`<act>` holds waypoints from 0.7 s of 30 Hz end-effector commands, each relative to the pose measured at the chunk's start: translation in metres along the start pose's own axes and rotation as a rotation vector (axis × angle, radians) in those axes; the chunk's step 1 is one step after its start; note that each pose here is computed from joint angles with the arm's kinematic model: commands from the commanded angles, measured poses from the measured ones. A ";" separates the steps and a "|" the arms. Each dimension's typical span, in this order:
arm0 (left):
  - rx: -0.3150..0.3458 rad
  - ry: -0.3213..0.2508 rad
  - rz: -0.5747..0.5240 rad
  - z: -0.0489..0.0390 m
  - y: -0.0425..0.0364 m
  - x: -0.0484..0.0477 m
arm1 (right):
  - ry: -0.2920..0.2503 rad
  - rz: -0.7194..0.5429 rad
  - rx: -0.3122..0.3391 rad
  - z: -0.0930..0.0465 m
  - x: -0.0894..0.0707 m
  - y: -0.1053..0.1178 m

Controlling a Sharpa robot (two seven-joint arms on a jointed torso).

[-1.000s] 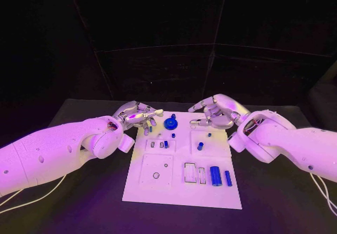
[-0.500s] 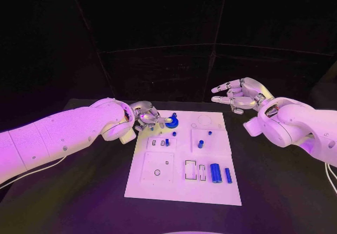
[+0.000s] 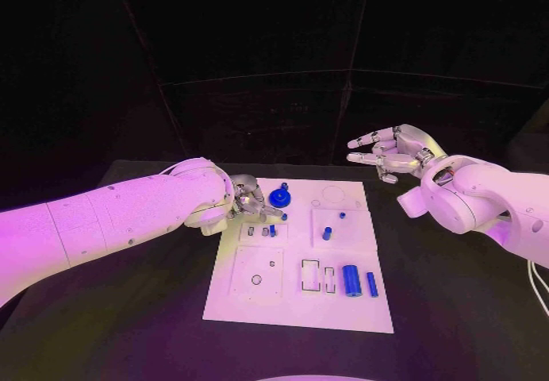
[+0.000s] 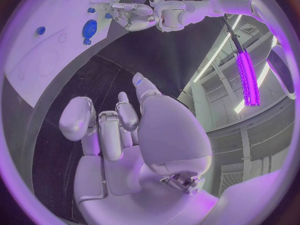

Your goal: Assemble the parts on the task board

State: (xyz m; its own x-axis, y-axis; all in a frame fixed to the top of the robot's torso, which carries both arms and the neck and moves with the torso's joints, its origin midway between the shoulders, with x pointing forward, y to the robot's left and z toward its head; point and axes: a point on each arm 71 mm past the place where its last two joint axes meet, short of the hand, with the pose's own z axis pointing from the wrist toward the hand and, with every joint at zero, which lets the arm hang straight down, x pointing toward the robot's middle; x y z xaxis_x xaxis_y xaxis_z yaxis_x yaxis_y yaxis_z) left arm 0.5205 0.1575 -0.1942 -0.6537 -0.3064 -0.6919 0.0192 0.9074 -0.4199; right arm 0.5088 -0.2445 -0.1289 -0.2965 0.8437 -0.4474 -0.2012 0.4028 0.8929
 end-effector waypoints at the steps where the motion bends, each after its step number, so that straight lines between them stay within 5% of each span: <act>1: -0.064 0.059 0.038 0.0006 -0.0010 0.0057 | 0.032 0.019 0.004 0.002 0.002 0.001; 10: -0.063 0.092 0.046 0.0032 -0.0129 0.0129 | 0.044 0.019 0.003 0.004 0.001 -0.001; 21: -0.075 0.112 0.060 0.0041 -0.0149 0.0144 | 0.052 0.020 0.004 0.006 0.003 -0.001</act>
State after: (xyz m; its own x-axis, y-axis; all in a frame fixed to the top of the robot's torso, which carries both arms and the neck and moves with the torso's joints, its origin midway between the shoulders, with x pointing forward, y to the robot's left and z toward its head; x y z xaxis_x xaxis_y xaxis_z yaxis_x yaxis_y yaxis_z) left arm 0.5147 0.1381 -0.1998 -0.7176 -0.2374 -0.6548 0.0096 0.9366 -0.3502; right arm 0.5139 -0.2416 -0.1325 -0.3347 0.8346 -0.4375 -0.1871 0.3962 0.8989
